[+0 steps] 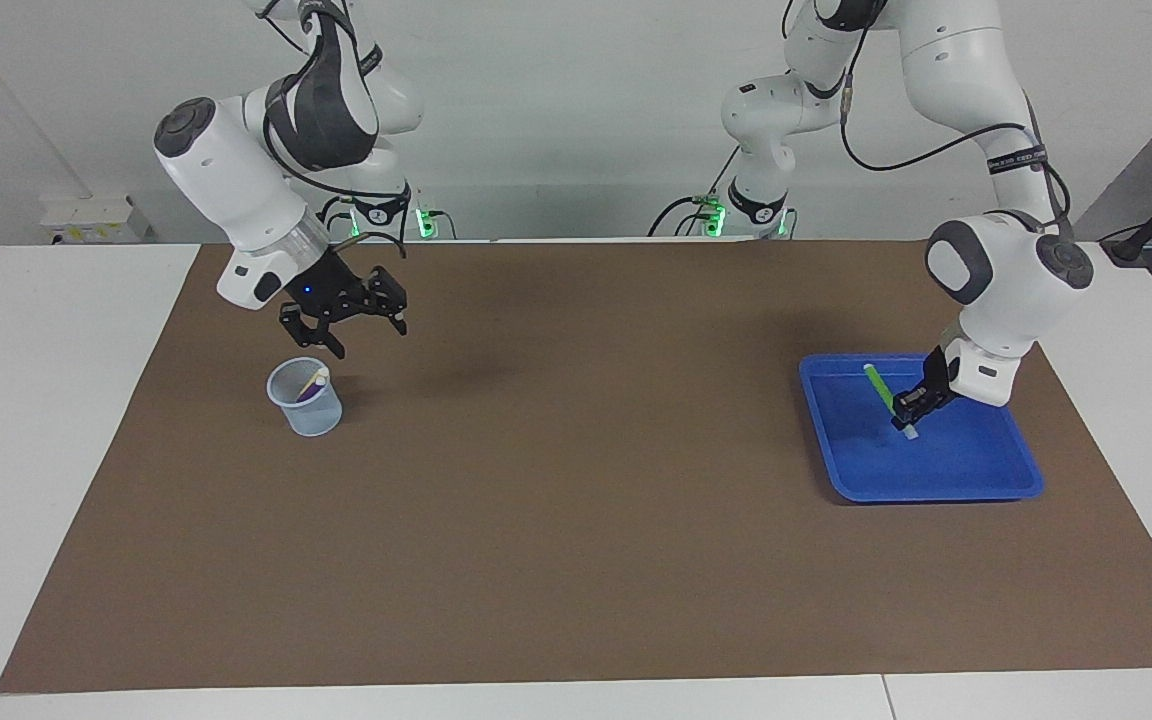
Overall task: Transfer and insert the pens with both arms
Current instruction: 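Lift the green pen with the left gripper while the right gripper approaches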
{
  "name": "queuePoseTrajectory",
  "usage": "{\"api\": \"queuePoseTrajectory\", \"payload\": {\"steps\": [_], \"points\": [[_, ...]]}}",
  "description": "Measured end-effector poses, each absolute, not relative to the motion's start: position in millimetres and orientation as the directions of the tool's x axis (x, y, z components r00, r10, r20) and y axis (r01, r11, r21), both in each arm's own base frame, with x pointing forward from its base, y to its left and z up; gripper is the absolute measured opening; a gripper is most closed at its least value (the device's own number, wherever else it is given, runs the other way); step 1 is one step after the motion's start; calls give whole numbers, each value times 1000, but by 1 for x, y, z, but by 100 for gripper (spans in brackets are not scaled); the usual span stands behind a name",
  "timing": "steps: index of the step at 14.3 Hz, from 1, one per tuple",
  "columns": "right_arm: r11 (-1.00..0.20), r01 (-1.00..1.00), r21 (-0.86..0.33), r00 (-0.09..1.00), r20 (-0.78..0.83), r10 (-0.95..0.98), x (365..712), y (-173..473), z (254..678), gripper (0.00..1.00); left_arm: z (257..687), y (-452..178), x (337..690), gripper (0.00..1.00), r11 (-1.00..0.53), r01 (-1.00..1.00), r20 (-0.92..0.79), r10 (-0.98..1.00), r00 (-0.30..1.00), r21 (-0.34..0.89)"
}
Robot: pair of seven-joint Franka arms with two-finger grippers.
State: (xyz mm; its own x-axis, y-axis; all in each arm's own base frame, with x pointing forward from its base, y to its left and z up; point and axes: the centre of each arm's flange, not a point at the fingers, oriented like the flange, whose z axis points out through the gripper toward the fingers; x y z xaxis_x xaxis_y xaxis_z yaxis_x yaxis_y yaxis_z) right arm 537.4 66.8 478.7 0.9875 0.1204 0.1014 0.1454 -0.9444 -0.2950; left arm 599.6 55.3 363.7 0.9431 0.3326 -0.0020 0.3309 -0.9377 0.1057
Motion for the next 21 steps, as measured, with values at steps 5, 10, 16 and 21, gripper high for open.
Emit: {"api": "queuePoseTrajectory", "payload": {"steps": [5, 10, 16, 21], "points": [[-935, 39, -352, 998, 67, 17, 536, 78, 480, 100, 414, 23, 585, 18, -818, 566, -53, 564, 824, 101], [-918, -29, -395, 998, 44, -50, 536, 80, 481, 100, 458, -10, 575, 18, -521, 832, -164, 819, 550, 191], [-887, -90, -453, 994, 18, -110, 537, 85, 483, 100, 510, -69, 558, 18, -207, 957, -268, 928, 258, 204], [-788, -137, -601, 985, 2, -173, 538, 111, 492, 100, 535, -123, 540, 18, -54, 984, -314, 943, 107, 171]]}}
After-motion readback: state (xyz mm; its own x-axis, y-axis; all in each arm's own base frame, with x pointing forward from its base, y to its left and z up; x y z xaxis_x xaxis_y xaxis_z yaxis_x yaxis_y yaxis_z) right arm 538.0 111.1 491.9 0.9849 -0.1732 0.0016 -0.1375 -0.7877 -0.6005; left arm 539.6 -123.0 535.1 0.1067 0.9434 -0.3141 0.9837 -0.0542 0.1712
